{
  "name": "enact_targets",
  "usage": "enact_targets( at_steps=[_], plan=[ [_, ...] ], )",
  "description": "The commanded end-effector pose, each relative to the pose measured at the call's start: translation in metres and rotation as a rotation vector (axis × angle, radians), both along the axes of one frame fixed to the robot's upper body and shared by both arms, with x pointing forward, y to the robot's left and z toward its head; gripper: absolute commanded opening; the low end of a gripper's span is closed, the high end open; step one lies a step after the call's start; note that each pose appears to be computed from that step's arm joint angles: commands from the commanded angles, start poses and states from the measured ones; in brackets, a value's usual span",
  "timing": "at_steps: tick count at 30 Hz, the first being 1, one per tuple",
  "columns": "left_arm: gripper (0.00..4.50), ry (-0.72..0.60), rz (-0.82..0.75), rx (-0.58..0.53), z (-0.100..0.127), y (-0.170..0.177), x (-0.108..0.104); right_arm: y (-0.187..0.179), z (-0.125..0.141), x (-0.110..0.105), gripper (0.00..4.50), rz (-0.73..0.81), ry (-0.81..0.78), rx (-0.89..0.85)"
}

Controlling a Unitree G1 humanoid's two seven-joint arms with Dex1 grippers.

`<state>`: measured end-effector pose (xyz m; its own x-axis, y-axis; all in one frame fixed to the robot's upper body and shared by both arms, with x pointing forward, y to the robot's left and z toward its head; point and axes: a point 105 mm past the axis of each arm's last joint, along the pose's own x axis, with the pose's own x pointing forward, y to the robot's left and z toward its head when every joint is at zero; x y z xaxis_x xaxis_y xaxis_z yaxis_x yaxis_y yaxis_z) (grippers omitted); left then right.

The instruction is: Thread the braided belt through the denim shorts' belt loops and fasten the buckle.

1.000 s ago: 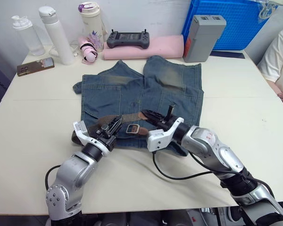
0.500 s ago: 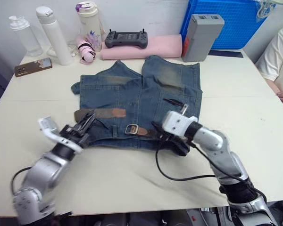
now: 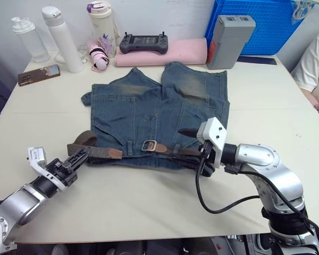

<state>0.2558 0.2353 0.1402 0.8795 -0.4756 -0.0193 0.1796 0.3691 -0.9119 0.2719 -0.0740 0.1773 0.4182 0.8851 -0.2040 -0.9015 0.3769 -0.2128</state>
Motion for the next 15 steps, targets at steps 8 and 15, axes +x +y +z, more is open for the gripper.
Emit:
enact_targets(
  at_steps=[8, 15],
  plan=[
    [0.0, -0.035, -0.006, 0.075, 0.006, -0.006, 0.011, -0.001, 0.004, -0.017, 4.48, 0.044, 0.024, -0.001],
    [0.0, -0.011, 0.06, 0.108, -0.001, 0.004, 0.025, -0.002, 0.007, -0.022, 4.48, 0.054, 0.034, 0.005]
  ],
)
